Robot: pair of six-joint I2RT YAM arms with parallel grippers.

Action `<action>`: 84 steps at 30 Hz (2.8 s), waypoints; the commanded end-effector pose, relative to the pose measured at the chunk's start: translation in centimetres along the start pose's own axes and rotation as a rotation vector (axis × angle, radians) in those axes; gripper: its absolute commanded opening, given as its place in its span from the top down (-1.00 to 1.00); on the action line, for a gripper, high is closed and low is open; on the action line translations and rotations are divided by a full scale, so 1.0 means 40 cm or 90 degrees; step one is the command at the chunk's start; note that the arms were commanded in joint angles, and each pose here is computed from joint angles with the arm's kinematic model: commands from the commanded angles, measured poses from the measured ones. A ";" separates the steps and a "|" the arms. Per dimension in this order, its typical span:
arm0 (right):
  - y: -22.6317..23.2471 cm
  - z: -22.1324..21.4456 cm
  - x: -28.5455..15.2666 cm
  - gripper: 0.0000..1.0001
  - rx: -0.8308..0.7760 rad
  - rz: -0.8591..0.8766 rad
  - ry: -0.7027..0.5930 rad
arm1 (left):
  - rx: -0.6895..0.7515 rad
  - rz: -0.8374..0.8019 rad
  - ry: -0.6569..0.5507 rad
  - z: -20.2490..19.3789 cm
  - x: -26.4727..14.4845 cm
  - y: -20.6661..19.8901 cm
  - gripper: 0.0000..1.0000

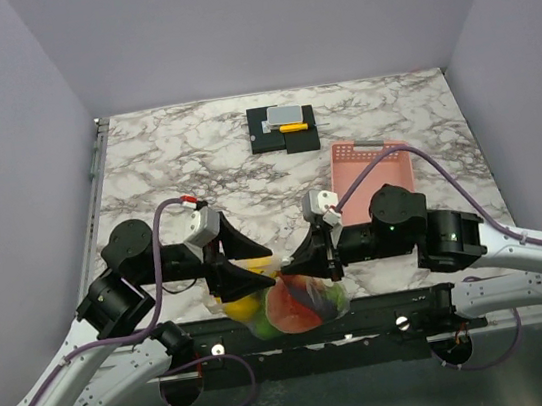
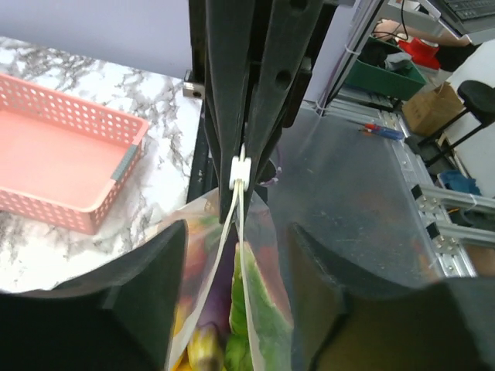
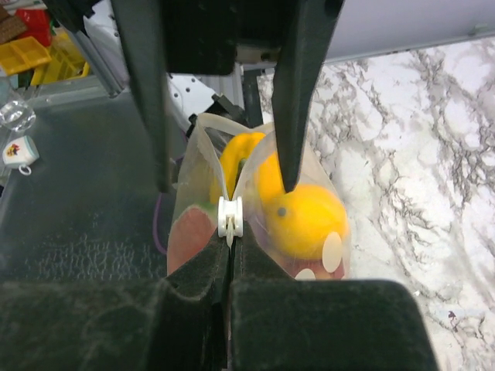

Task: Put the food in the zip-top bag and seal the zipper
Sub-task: Zip the zipper food storage bag.

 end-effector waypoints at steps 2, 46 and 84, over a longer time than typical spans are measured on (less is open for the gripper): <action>0.031 0.008 0.001 0.99 0.009 0.033 0.025 | 0.054 0.014 -0.040 0.075 -0.004 0.001 -0.42; -0.009 0.002 0.018 0.99 0.049 -0.039 0.059 | -0.009 -0.060 -0.005 -0.008 0.039 0.007 0.54; -0.011 0.134 -0.111 0.99 0.024 -0.088 -0.102 | -0.014 -0.041 0.012 -0.034 0.041 0.023 1.00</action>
Point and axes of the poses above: each gripper's point midway between its finger pads, its own x axis out along the fingers, its own y axis along the line the jaws close on, z = x × y, the point moved 1 cm from there along -x, back along the fingers, and after that the axes turned 8 degrees about x, right-handed, at the moved point
